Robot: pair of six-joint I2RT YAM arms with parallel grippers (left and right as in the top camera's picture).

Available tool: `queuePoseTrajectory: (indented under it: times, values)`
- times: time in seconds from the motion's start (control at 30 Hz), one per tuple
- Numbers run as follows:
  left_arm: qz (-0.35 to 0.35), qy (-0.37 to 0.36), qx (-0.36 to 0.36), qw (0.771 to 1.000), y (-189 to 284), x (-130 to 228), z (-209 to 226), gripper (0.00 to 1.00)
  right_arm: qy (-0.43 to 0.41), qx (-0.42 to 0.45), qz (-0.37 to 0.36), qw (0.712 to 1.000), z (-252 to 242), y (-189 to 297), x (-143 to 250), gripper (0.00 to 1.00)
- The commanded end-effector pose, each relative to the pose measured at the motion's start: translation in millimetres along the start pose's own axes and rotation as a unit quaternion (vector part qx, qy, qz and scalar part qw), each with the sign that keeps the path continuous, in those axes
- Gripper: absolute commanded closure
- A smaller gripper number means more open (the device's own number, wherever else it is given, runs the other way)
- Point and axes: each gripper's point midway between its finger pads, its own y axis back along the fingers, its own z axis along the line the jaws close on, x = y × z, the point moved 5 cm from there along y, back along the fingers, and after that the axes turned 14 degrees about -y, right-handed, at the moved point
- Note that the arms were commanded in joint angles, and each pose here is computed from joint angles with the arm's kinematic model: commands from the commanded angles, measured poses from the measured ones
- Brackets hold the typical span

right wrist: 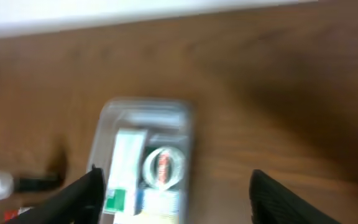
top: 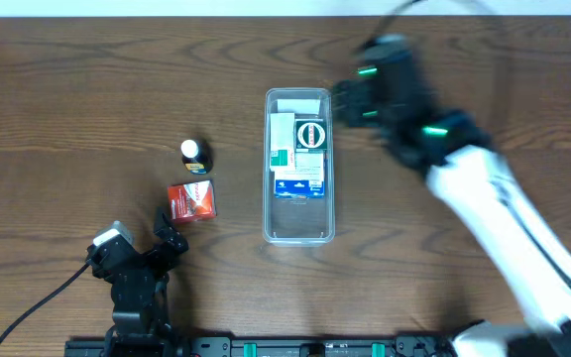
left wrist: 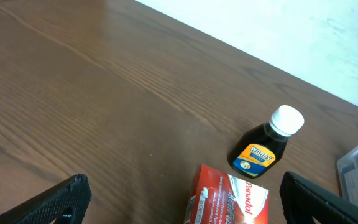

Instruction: Pack container

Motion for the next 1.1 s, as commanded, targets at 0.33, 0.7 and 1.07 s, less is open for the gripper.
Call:
queuePoseTrajectory:
  times: [0.33,0.7,1.07]
  values:
    - [0.008,0.001,-0.012,1.000,-2.9,7.7,3.2,0.02,-0.148,0.161,-0.022,0.976,-136.8,53.8,-44.3,0.01]
    - [-0.018,0.012,0.000,1.000,-2.8,-2.8,-0.5,0.02,-0.149,0.162,-0.022,0.975,-137.6,54.0,-44.4,0.01]
    - [0.073,-0.022,-0.006,0.997,3.6,-17.9,-3.8,0.02,-0.149,0.162,-0.022,0.975,-137.6,54.0,-44.4,0.01]
